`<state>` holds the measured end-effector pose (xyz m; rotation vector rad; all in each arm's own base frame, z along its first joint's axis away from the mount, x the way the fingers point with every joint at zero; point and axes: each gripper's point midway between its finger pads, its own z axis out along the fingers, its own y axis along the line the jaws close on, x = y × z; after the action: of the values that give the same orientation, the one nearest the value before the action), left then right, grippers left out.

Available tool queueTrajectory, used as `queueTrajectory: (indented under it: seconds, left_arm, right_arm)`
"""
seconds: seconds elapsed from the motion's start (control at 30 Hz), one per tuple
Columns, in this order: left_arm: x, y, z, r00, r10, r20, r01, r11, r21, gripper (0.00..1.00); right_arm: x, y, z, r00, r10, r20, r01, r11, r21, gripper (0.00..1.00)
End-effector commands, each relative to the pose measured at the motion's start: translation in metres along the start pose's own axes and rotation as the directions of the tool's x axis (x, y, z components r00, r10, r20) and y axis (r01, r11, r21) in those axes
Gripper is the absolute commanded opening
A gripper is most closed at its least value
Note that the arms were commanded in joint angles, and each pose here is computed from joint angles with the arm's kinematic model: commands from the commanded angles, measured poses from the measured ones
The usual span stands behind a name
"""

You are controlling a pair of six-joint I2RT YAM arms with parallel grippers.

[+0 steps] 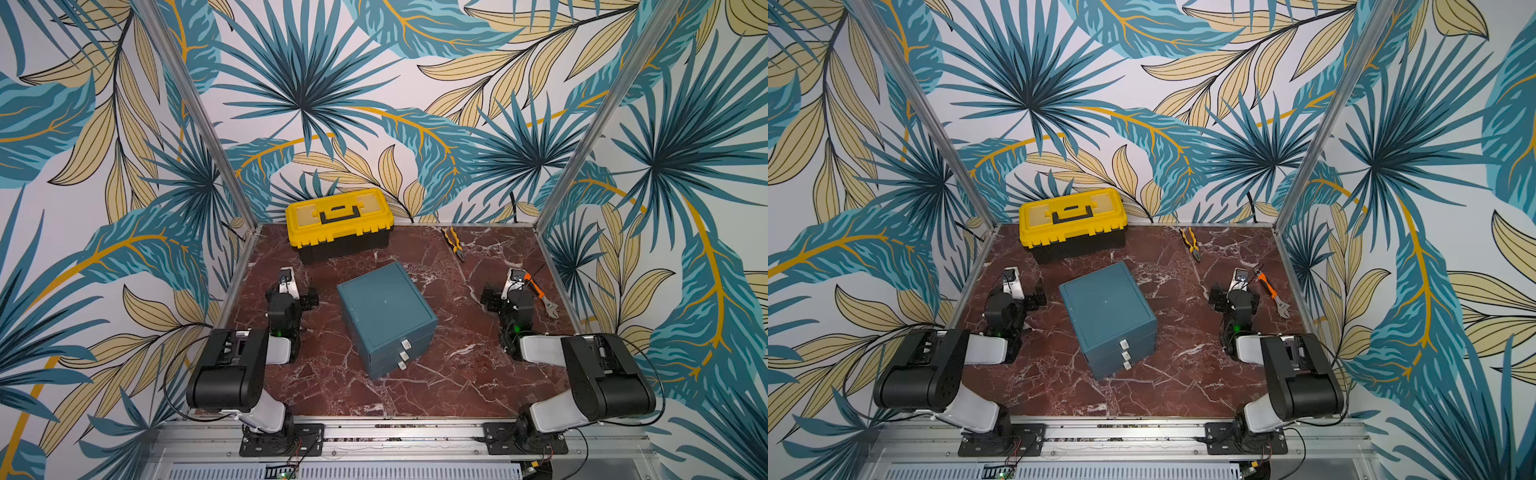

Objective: Take the seed bags out of the drawer
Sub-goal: Adjust the storage box at the center of the board.

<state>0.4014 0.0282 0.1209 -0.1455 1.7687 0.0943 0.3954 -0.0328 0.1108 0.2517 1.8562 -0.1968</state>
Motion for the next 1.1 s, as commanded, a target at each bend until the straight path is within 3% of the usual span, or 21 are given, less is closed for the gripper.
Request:
queueTrajectory:
  seconds: [0.0, 0.37, 0.53, 0.63, 0.7, 0.77, 0.9, 1.07]
  left_arm:
    - [0.002, 0.002, 0.001, 1.0, 0.009, -0.009, -0.009, 1.0, 0.0, 1.0]
    - [-0.003, 0.001, -0.001, 1.0, 0.009, -0.008, -0.009, 1.0, 0.006, 1.0]
    - [-0.045, 0.013, -0.011, 0.997, -0.038, -0.064, 0.034, 0.997, -0.074, 1.0]
    - [-0.082, 0.021, -0.032, 0.989, -0.128, -0.07, 0.119, 0.985, -0.127, 1.0]
    - [-0.102, 0.024, -0.048, 0.97, -0.233, -0.065, 0.222, 0.964, -0.143, 1.0]
    - [-0.119, 0.015, -0.068, 0.942, -0.322, -0.097, 0.313, 0.945, -0.099, 1.0]
    - [-0.133, -0.024, -0.103, 0.875, -0.422, -0.236, 0.45, 0.89, 0.079, 0.99]
    - [-0.11, -0.039, -0.141, 0.777, -0.456, -0.433, 0.531, 0.845, 0.062, 0.82]
  right_arm:
    - [-0.002, -0.003, -0.003, 1.0, 0.013, 0.017, -0.013, 1.0, 0.009, 1.0]
    - [-0.007, -0.006, -0.006, 0.999, 0.015, 0.042, -0.015, 1.0, 0.02, 0.99]
    - [-0.045, -0.015, -0.03, 0.999, 0.042, 0.026, -0.044, 0.998, 0.054, 1.0]
    - [-0.071, -0.025, -0.053, 0.987, 0.161, 0.003, -0.161, 0.984, 0.083, 0.99]
    - [-0.077, -0.035, -0.068, 0.956, 0.292, -0.031, -0.285, 0.948, 0.14, 1.0]
    - [-0.082, -0.023, -0.082, 0.927, 0.361, -0.097, -0.355, 0.932, 0.072, 0.98]
    - [-0.065, 0.003, -0.107, 0.848, 0.443, -0.292, -0.467, 0.884, -0.015, 0.77]
    - [-0.006, 0.033, -0.134, 0.686, 0.437, -0.582, -0.547, 0.837, -0.016, 0.48]
